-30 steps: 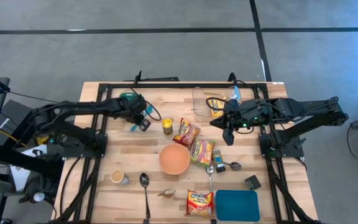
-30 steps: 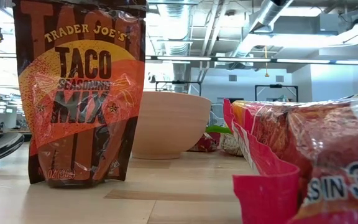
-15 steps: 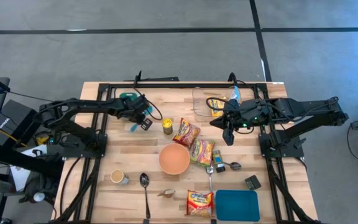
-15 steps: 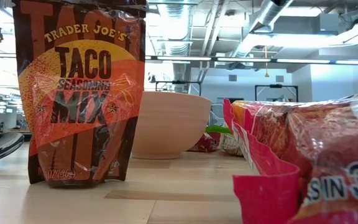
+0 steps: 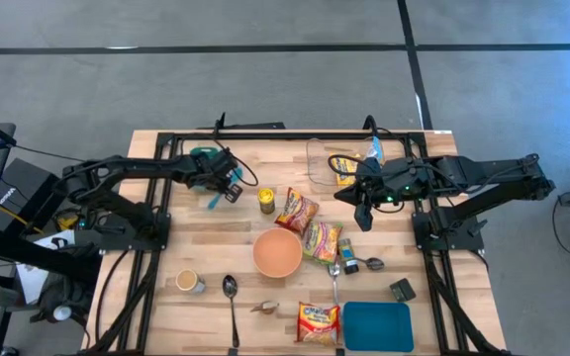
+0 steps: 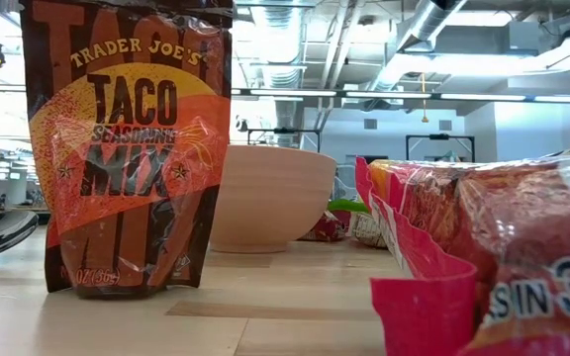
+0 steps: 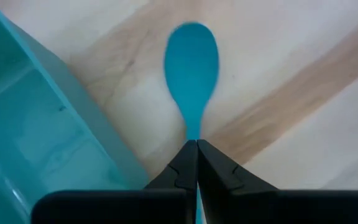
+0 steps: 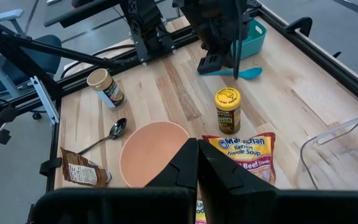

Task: Pick & Place Food Item
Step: Put the blue baby spoon into the light green bin

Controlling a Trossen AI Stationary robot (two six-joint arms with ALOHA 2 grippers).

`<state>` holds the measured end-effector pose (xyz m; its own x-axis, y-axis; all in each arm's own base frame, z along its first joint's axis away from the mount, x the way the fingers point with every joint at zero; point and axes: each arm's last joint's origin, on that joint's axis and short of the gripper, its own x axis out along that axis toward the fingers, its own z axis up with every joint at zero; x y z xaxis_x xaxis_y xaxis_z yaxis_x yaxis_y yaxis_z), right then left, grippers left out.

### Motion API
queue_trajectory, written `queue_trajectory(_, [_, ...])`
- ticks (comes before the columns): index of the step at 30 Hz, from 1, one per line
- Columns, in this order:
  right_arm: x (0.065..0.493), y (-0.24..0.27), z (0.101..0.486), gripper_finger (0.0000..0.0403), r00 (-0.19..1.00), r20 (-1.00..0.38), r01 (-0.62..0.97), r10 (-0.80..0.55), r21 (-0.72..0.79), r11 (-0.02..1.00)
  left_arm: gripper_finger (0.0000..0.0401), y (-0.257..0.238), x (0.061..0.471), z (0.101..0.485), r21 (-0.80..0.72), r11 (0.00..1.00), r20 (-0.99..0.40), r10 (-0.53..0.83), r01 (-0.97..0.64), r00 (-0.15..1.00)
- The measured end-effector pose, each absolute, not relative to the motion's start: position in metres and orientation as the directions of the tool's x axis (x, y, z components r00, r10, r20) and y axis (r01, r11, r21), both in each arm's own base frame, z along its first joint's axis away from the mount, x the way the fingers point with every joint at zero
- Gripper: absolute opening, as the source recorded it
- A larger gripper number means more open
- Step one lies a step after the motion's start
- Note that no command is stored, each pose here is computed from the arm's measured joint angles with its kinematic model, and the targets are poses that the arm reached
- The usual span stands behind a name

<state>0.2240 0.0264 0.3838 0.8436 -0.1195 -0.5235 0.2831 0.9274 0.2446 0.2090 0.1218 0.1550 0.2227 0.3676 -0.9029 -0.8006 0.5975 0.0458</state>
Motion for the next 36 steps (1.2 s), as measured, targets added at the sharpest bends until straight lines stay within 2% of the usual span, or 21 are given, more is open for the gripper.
queue_trajectory(5, [0.224,0.026,0.384,0.0001,0.844,-0.524,0.283,-0.119,0.245,0.927,0.0000,0.128,0.205,0.155,0.044,0.575,-0.903,0.372,-0.817,0.213])
queue_trajectory(17, [0.224,0.026,0.384,0.0001,0.844,-0.524,0.283,-0.119,0.244,0.928,0.0000,0.127,0.206,0.155,0.036,0.609,-0.909,0.349,-0.793,0.227])
queue_trajectory(29, [0.224,0.026,0.384,0.0001,0.843,-0.524,0.279,-0.120,0.237,0.930,0.0000,0.113,0.213,0.156,0.173,0.635,-0.873,0.452,-0.753,0.180])
queue_trajectory(36, [0.224,0.026,0.384,0.0001,0.843,-0.524,0.279,-0.119,0.238,0.930,0.0000,0.109,0.215,0.156,0.226,0.704,-0.872,0.455,-0.673,0.183])
